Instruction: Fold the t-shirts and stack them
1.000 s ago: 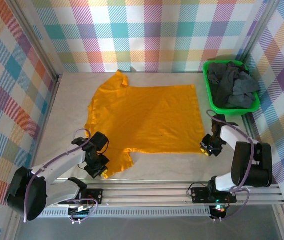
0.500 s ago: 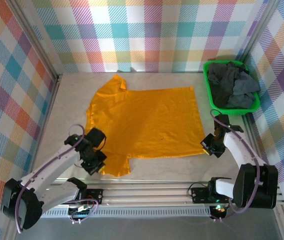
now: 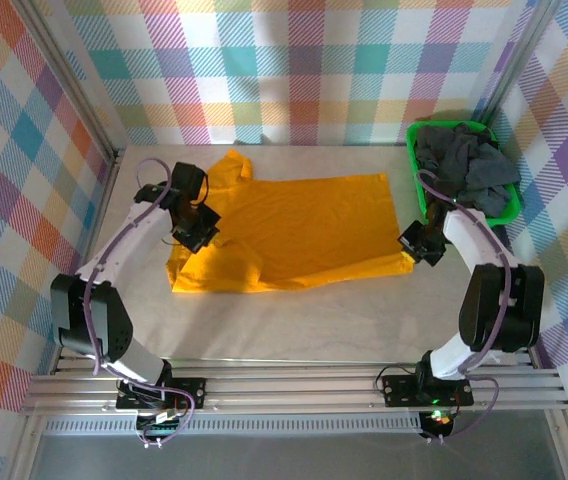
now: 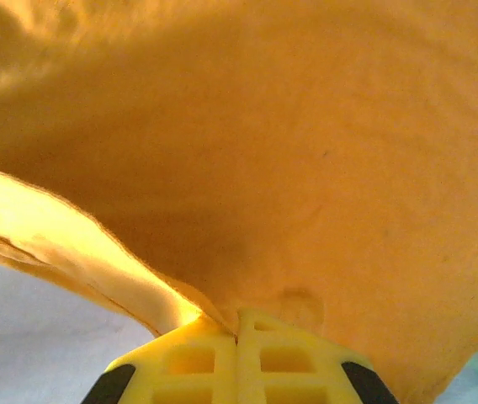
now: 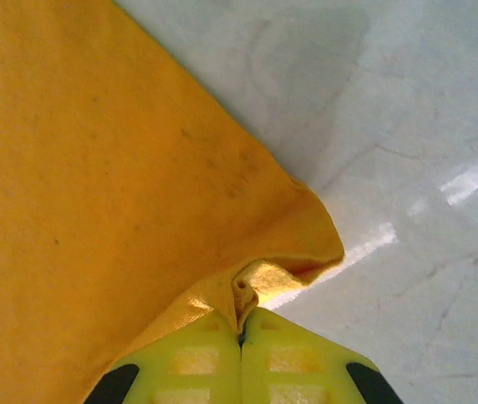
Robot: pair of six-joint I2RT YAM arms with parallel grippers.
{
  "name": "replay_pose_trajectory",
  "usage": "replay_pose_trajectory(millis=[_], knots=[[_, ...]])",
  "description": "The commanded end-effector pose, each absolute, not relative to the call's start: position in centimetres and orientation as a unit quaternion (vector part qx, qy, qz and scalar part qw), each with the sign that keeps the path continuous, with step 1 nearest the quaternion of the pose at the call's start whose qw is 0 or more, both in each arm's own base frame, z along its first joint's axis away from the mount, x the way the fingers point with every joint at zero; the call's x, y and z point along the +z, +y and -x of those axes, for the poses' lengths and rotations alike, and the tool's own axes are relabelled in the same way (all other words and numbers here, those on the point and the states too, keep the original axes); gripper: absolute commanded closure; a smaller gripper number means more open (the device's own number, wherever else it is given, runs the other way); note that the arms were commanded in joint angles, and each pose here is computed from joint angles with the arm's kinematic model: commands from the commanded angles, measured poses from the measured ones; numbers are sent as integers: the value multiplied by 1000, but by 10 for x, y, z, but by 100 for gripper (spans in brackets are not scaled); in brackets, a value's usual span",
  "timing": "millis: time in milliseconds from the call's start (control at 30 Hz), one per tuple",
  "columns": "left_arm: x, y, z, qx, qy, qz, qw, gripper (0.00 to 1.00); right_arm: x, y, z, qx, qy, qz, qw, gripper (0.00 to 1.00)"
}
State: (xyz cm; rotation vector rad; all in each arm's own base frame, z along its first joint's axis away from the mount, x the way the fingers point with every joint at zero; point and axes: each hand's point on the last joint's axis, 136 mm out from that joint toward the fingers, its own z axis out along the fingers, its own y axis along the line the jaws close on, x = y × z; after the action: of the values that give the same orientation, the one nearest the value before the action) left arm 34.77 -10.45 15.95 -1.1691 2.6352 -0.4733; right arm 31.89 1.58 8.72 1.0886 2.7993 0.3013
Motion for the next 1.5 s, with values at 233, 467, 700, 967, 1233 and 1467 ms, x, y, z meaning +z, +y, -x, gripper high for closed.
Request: replay_pose_trajectory(millis=[233,467,700,967,1233,1467], knots=[[174,-79,-386,-164,894,390,146,100,89,23,-352,92,934,-340,59,100],[176,-68,-391,-161,890,398,154,100,82,23,-365,85,933,-346,52,100],[169,-63,-398,-162,889,400,151,100,77,22,-378,81,930,-354,49,100],[152,-57,-425,-154,896,387,153,100,72,24,-392,83,930,-355,52,88],[161,-56,-429,-149,909,352,167,29,97,27,-395,91,939,-324,69,51],[117,-50,-341,-147,896,405,107,49,80,53,-348,111,951,-280,70,57]])
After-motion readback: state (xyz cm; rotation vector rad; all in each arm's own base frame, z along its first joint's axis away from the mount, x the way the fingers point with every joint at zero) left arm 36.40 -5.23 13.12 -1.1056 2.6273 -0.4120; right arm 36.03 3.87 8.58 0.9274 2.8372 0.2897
